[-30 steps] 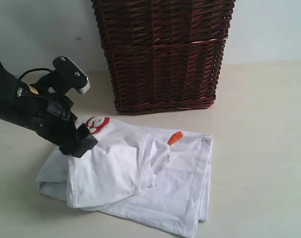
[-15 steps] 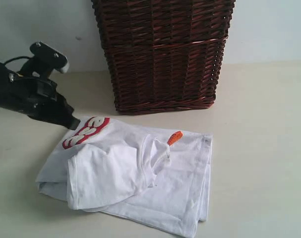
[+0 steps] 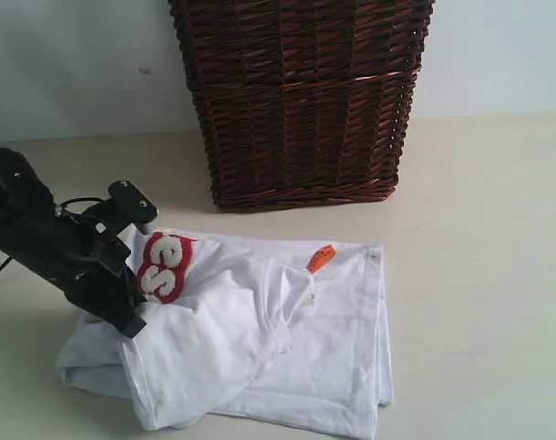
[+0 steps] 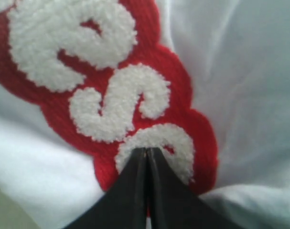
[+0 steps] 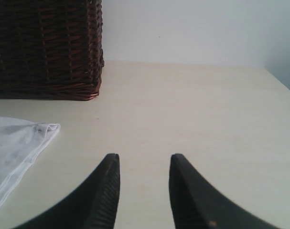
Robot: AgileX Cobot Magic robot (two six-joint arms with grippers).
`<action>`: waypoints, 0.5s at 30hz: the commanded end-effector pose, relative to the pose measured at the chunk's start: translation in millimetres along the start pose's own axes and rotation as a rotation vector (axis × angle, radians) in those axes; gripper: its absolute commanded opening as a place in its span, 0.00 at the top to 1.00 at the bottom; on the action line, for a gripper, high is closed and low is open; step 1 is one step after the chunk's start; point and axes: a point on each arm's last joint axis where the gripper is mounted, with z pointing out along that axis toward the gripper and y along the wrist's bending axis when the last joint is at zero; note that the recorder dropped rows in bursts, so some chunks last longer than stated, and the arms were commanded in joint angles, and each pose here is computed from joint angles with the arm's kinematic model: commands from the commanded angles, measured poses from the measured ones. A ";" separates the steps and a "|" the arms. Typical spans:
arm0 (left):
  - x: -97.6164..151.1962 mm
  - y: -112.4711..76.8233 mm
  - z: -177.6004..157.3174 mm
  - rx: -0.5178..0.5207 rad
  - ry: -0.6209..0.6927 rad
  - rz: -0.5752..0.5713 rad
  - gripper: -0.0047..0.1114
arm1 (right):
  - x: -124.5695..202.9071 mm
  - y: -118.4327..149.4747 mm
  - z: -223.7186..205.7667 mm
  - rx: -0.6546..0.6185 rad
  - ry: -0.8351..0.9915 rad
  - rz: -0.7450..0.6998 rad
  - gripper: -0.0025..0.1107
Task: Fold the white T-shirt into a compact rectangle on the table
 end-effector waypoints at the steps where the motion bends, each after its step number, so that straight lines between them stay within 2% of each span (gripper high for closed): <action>1: 29.9 -16.2 -1.6 0.063 0.122 0.020 0.96 | -0.1 -0.2 -0.2 0.004 -0.010 -0.003 0.66; 4: 33.7 -21.3 -14.4 0.033 0.095 0.030 0.96 | -0.1 -0.2 -0.2 0.004 -0.010 -0.003 0.66; 6: 26.8 -19.4 -26.9 -0.024 0.032 0.036 0.96 | -0.1 -0.2 -0.2 0.004 -0.010 -0.003 0.66; 8: 14.4 -15.6 -48.1 -0.126 -0.089 0.009 0.96 | -0.1 -0.2 -0.2 0.004 -0.010 -0.003 0.66; 12: -8.6 -9.4 -111.8 -0.378 -0.438 -0.145 0.96 | -0.1 -0.2 -0.2 0.004 -0.010 -0.003 0.66; 13: -12.7 -10.4 -138.8 -0.457 -0.565 -0.184 0.96 | -0.1 -0.2 -0.2 0.004 -0.010 -0.003 0.66; 15: -11.5 -18.4 -180.9 -0.527 -0.747 -0.252 0.96 | -0.1 -0.2 -0.2 0.004 -0.010 -0.003 0.66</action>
